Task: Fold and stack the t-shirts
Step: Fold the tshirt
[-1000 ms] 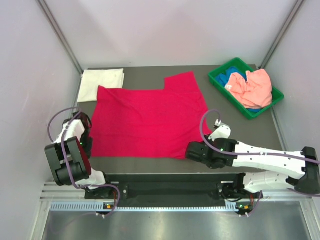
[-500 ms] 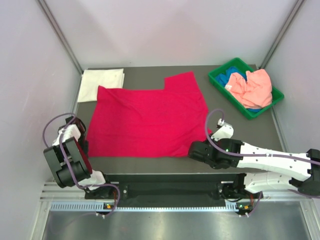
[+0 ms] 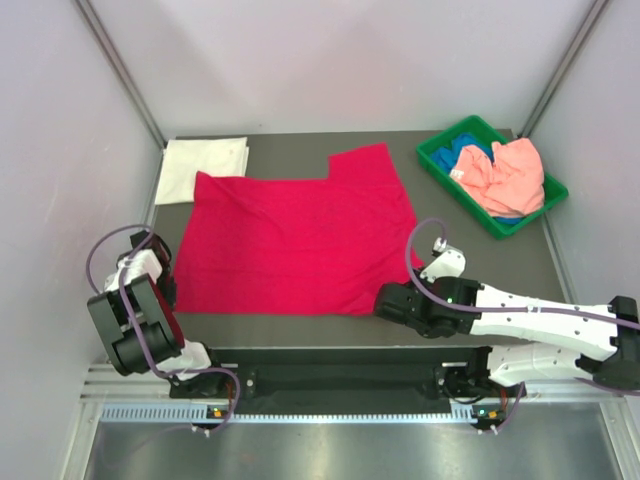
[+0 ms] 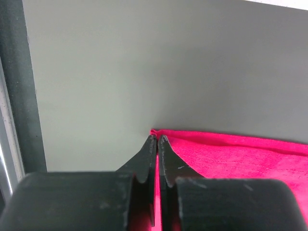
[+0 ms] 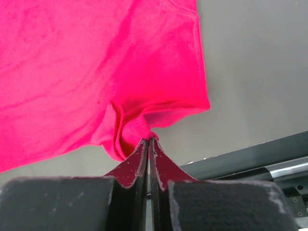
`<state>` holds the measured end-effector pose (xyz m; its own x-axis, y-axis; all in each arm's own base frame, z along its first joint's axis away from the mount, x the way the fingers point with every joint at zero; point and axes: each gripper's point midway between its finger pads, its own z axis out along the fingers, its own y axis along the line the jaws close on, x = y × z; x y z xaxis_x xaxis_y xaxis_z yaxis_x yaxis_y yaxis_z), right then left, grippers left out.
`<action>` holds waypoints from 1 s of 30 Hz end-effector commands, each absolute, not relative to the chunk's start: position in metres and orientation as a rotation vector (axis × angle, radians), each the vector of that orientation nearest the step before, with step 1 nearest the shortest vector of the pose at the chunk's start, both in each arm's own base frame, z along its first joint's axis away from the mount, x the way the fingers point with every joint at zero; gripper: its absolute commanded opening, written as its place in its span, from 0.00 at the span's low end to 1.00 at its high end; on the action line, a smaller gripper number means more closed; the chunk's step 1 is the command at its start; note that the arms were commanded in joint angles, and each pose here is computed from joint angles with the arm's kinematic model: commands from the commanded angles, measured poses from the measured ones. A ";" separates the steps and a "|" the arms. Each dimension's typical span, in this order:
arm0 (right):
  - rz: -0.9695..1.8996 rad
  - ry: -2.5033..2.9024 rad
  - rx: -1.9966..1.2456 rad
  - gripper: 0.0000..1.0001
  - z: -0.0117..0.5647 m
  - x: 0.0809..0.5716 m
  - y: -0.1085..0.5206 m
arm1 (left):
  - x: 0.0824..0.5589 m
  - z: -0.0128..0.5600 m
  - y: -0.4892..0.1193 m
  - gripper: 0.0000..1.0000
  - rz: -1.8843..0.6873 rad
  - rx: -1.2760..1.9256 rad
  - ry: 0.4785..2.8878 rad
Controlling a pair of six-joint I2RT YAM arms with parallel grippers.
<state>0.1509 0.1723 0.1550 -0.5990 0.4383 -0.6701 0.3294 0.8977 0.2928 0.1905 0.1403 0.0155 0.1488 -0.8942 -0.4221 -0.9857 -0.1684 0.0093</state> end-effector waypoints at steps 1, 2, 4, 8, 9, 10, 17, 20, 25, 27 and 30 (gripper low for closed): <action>0.193 2.197 0.587 0.00 0.175 0.159 0.168 | 0.180 0.003 0.134 0.00 0.487 -2.193 1.836; 0.190 2.179 0.595 0.00 0.179 0.161 0.166 | 0.180 0.009 0.134 0.00 0.483 -2.186 1.823; 0.140 2.169 0.586 0.00 0.183 0.161 0.157 | 0.183 0.023 0.137 0.00 0.462 -2.167 1.776; 0.062 2.121 0.589 0.00 0.198 0.164 0.141 | 0.178 0.058 0.145 0.00 0.474 -2.131 1.661; 0.048 2.119 0.582 0.00 0.200 0.164 0.138 | 0.172 0.065 0.146 0.00 0.493 -2.127 1.645; 0.045 2.116 0.566 0.00 0.203 0.165 0.137 | 0.176 0.081 0.148 0.00 0.454 -2.096 1.601; 0.148 2.126 0.343 0.00 0.219 0.169 0.155 | 0.178 0.124 0.148 0.00 0.351 -1.983 1.525; 0.188 2.146 0.323 0.00 0.214 0.165 0.157 | 0.176 0.124 0.148 0.00 0.368 -1.993 1.533; 0.028 2.125 0.299 0.00 0.200 0.170 0.134 | 0.176 0.112 0.149 0.00 0.412 -2.018 1.587; -0.049 2.065 0.285 0.00 0.214 0.184 0.124 | 0.184 0.114 0.151 0.00 0.388 -2.014 1.575; -0.150 1.996 0.267 0.00 0.240 0.209 0.112 | 0.198 0.121 0.157 0.00 0.361 -2.008 1.548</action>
